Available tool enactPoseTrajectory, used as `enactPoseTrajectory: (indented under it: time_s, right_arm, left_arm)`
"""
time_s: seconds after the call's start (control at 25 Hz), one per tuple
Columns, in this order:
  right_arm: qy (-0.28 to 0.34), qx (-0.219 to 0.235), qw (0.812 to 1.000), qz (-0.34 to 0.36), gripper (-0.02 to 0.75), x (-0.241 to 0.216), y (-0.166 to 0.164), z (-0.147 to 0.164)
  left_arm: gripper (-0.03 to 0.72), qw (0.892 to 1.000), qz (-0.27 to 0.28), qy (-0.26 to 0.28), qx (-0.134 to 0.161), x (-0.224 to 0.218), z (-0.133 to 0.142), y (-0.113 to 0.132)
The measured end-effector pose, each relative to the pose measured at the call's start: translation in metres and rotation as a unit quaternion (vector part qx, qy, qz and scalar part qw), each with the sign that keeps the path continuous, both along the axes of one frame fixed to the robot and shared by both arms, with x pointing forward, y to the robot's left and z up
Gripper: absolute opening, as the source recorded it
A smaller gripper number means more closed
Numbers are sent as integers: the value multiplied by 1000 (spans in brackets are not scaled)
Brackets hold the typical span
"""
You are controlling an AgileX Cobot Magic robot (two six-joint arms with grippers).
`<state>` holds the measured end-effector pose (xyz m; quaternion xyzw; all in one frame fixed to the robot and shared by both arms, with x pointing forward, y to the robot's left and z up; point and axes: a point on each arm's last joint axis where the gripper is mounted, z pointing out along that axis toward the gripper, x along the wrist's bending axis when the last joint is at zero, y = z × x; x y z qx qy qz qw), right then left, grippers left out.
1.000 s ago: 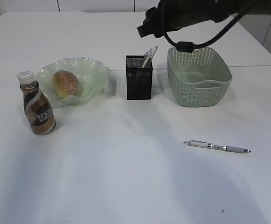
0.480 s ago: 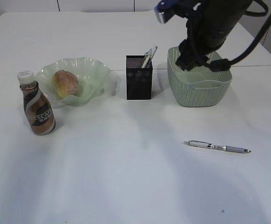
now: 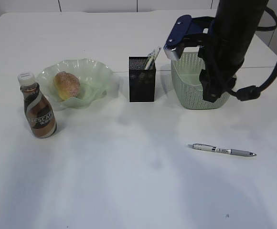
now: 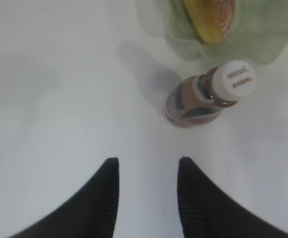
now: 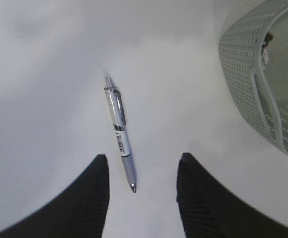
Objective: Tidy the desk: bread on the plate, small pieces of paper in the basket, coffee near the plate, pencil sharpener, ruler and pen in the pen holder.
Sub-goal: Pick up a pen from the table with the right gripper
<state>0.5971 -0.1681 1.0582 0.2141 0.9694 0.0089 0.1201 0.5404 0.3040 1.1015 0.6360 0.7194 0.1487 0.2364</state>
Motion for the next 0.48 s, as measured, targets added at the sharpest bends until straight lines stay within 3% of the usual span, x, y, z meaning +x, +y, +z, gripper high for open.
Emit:
enactPoseTrajectory:
  time_s: [0.48]
  right_arm:
    - [21, 54, 998, 2, 320, -4, 9, 0]
  left_arm:
    - [275, 1000, 0, 1, -3, 0, -1, 0]
